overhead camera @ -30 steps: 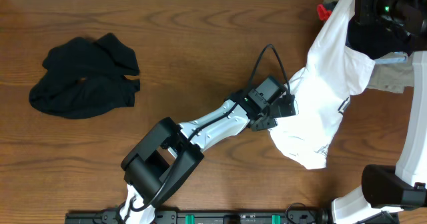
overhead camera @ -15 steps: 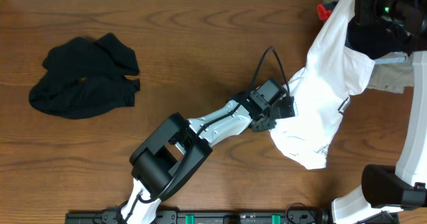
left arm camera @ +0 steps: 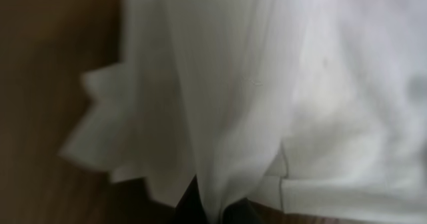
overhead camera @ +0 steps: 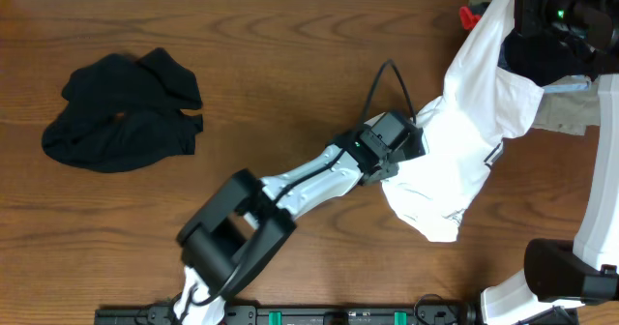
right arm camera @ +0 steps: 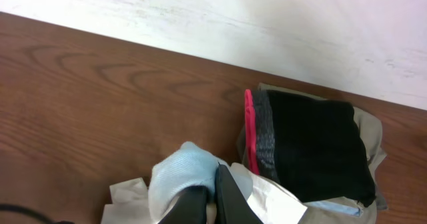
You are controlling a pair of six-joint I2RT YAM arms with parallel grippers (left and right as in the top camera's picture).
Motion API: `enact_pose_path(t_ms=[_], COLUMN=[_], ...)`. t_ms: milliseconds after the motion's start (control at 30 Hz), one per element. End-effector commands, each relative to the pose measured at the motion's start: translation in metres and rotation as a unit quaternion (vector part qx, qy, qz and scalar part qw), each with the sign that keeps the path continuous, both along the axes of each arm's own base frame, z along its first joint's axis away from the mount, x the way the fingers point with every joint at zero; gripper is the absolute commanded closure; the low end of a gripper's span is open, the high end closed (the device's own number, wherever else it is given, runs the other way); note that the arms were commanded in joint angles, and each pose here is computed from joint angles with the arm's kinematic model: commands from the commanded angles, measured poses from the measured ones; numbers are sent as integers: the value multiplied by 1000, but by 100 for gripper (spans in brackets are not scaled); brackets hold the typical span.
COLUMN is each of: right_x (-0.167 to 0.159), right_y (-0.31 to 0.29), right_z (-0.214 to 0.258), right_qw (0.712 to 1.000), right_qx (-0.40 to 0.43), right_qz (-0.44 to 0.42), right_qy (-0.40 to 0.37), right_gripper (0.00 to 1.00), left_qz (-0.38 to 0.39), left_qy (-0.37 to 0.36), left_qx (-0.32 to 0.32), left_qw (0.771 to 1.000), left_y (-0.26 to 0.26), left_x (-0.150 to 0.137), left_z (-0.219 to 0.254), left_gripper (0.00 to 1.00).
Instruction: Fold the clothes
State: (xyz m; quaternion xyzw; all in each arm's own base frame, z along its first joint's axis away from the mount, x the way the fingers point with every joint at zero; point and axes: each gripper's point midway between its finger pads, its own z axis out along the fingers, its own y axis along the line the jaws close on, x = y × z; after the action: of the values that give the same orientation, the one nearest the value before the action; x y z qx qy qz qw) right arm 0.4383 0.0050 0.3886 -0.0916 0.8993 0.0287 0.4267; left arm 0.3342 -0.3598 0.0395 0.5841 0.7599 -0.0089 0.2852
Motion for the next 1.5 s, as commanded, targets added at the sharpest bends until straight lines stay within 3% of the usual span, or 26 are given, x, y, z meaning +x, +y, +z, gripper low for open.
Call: enact_pose_path(t_ms=[0, 233, 600, 767, 833, 867, 1200, 1333, 1467], right_x=[1, -1, -1, -2, -2, -2, -2, -2, -1], right_y=[-2, -2, -2, -2, -2, -2, -2, -2, -2], right_z=[2, 1, 0, 0, 0, 0, -1, -1, 0], right_qw=[1000, 1000, 1000, 1000, 1000, 1000, 1000, 1000, 1000], right_qx=[-2, -5, -4, -4, -4, -4, -4, -4, -4], right_qz=[4, 6, 6, 6, 6, 6, 6, 6, 6], right_qy=[-4, 0, 2, 3, 3, 3, 4, 4, 2], right_gripper=[95, 95, 95, 95, 95, 96, 96, 96, 98], left_qz=[42, 51, 46, 46, 46, 45, 19, 63, 187], left_qy=[-38, -58, -41, -41, -41, -41, -2, -42, -95], left_qx=[-41, -63, -56, -56, -56, -56, -69, -61, -104], left_qw=[998, 995, 997, 997, 997, 997, 997, 995, 972], left_y=[6, 18, 21, 21, 21, 20, 13, 31, 78], left_x=[14, 15, 9, 9, 9, 8, -6, 14, 57], left_z=[53, 94, 90, 89, 89, 89, 84, 98, 154], left_gripper=[94, 94, 94, 83, 83, 94, 94, 94, 94])
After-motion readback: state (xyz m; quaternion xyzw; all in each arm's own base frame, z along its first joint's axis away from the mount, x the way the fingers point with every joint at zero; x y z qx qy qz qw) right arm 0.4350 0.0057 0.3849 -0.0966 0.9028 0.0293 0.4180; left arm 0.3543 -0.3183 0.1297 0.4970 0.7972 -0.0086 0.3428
